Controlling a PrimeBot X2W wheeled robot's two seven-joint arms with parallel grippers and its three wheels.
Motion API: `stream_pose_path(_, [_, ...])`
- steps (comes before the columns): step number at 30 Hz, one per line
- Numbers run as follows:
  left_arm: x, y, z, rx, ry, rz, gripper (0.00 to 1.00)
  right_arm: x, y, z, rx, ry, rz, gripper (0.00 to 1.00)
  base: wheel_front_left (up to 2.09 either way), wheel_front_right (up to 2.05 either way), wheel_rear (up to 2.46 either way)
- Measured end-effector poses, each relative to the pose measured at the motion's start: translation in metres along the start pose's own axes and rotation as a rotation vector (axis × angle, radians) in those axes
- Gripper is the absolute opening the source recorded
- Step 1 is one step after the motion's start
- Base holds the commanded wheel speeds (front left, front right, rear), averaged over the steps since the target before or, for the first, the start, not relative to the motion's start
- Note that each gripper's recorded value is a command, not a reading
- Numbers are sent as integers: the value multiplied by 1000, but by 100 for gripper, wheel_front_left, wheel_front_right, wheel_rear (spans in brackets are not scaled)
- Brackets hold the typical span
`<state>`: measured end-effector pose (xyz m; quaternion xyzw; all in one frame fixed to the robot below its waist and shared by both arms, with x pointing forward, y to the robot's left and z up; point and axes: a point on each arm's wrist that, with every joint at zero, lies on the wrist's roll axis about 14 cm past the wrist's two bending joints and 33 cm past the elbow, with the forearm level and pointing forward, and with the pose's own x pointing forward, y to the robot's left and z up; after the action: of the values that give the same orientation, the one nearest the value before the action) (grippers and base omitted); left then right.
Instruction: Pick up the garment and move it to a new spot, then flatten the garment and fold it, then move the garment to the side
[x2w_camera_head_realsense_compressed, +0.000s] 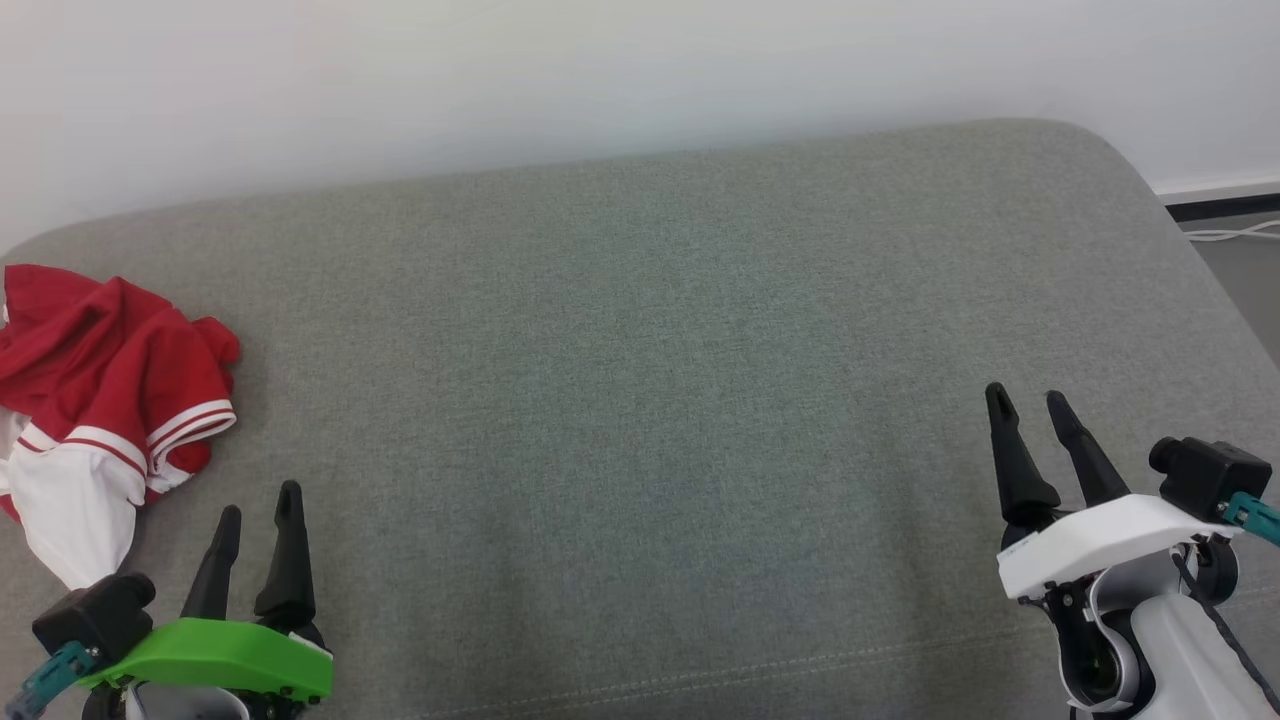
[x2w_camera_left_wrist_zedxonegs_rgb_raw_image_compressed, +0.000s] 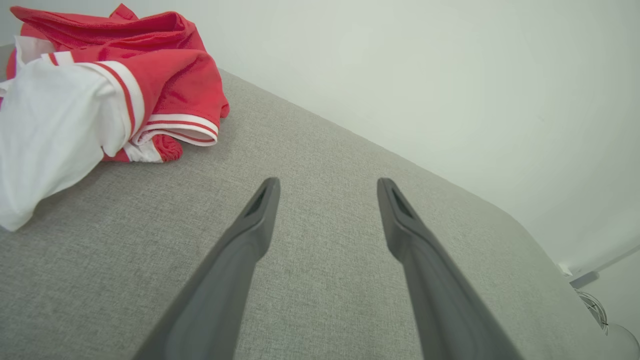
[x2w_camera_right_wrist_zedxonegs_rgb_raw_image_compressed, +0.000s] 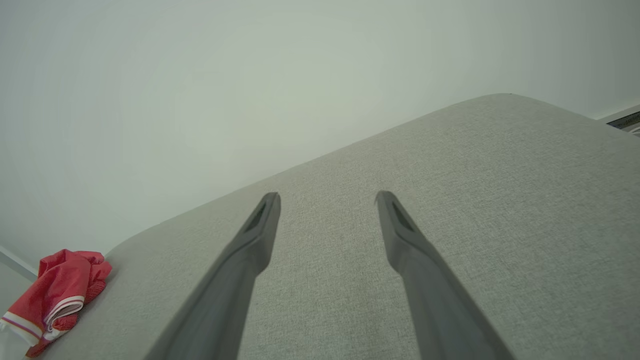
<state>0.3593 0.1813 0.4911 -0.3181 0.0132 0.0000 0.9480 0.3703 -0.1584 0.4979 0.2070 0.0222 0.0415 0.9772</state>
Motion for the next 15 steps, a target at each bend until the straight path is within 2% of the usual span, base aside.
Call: stream_pose_path(15, [-4,-19,2,294,-37,-81,100,-7,3,-8,-269,-5,35,100,0,0,0])
